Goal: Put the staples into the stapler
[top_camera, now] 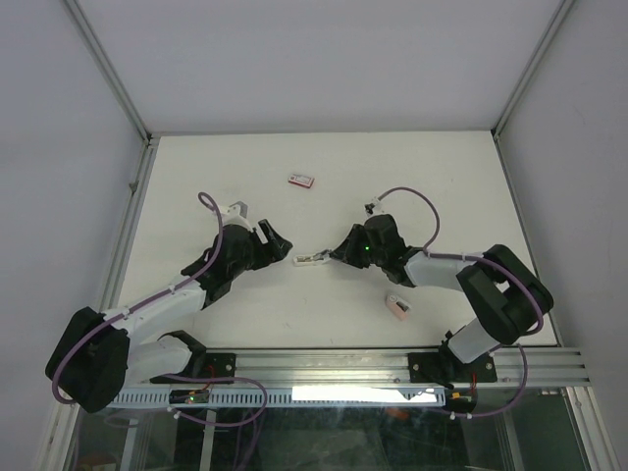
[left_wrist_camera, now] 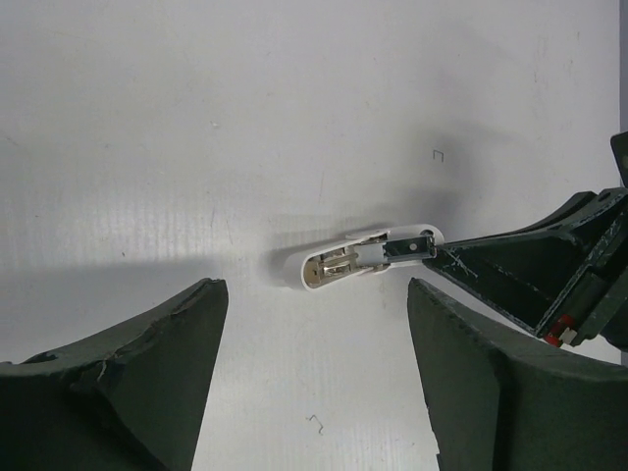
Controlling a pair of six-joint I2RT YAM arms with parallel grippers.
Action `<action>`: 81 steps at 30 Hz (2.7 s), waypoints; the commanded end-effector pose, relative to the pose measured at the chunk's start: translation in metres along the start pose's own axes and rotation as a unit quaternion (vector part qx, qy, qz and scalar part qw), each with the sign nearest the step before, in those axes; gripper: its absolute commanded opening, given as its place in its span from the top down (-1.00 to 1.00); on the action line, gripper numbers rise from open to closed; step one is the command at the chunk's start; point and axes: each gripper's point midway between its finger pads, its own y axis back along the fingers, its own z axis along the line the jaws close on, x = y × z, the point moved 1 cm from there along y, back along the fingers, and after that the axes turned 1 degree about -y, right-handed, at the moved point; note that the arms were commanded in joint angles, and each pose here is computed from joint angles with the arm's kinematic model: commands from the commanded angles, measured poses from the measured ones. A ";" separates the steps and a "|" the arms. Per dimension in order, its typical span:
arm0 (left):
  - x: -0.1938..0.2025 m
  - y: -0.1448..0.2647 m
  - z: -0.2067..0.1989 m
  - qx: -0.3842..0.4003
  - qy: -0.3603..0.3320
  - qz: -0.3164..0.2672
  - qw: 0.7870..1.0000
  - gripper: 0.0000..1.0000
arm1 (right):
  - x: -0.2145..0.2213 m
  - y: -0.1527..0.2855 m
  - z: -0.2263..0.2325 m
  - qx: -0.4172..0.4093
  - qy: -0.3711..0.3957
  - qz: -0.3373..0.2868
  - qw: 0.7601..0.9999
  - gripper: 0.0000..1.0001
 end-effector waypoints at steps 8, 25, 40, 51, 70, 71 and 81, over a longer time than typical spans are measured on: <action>-0.012 0.008 -0.008 0.021 -0.016 -0.018 0.999 -0.70 | -0.017 0.011 -0.005 0.015 -0.004 -0.031 0.999 0.20; -0.002 -0.004 -0.017 0.048 -0.020 0.013 0.999 -0.59 | -0.012 0.022 -0.026 0.014 -0.023 -0.019 0.999 0.89; 0.024 -0.043 -0.048 0.137 0.007 0.080 0.987 -0.52 | 0.000 0.018 -0.056 0.050 -0.053 0.007 0.997 0.77; 0.040 -0.060 -0.063 0.172 0.024 0.111 0.979 -0.32 | -0.001 0.018 -0.061 0.050 -0.056 0.011 0.997 0.74; 0.036 -0.055 -0.073 0.163 0.035 0.111 0.980 0.78 | -0.014 0.037 -0.057 0.045 -0.050 -0.018 0.998 0.43; 0.034 -0.056 -0.069 0.149 0.033 0.107 0.983 0.81 | -0.016 0.039 -0.056 0.044 -0.049 -0.021 0.998 0.39; 0.002 -0.062 -0.044 0.076 -0.005 0.103 0.992 0.80 | -0.038 0.086 -0.046 0.060 0.012 -0.059 0.996 0.00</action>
